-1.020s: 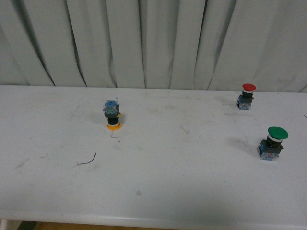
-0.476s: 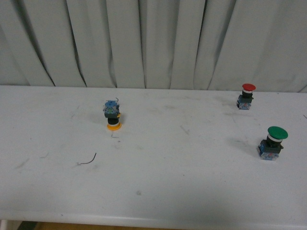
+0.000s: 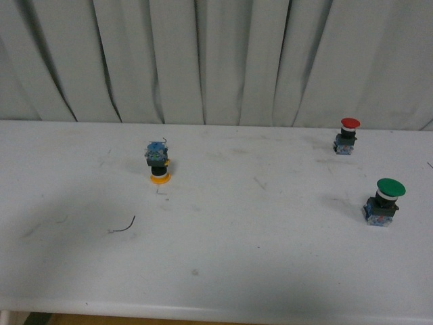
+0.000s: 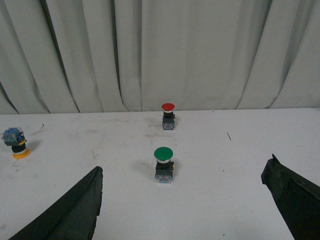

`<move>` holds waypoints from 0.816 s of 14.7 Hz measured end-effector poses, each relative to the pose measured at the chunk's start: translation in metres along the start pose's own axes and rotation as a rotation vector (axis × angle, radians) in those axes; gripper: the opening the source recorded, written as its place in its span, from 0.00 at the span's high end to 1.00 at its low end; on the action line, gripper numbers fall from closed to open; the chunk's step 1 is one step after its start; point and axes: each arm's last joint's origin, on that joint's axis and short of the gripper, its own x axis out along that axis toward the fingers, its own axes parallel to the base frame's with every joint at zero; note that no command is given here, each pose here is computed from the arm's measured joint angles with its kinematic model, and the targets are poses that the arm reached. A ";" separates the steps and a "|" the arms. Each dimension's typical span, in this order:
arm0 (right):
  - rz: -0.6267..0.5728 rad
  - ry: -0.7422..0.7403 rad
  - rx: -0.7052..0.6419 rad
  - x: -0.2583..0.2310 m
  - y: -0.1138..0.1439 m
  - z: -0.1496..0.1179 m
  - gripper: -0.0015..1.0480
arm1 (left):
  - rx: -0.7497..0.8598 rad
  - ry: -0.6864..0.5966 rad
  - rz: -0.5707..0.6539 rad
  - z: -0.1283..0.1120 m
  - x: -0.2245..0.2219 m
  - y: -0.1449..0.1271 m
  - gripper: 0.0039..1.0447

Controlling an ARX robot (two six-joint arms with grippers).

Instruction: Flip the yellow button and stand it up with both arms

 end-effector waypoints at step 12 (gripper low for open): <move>0.000 0.000 0.000 0.000 0.000 0.000 0.06 | 0.089 0.418 -0.260 0.000 0.231 -0.086 0.06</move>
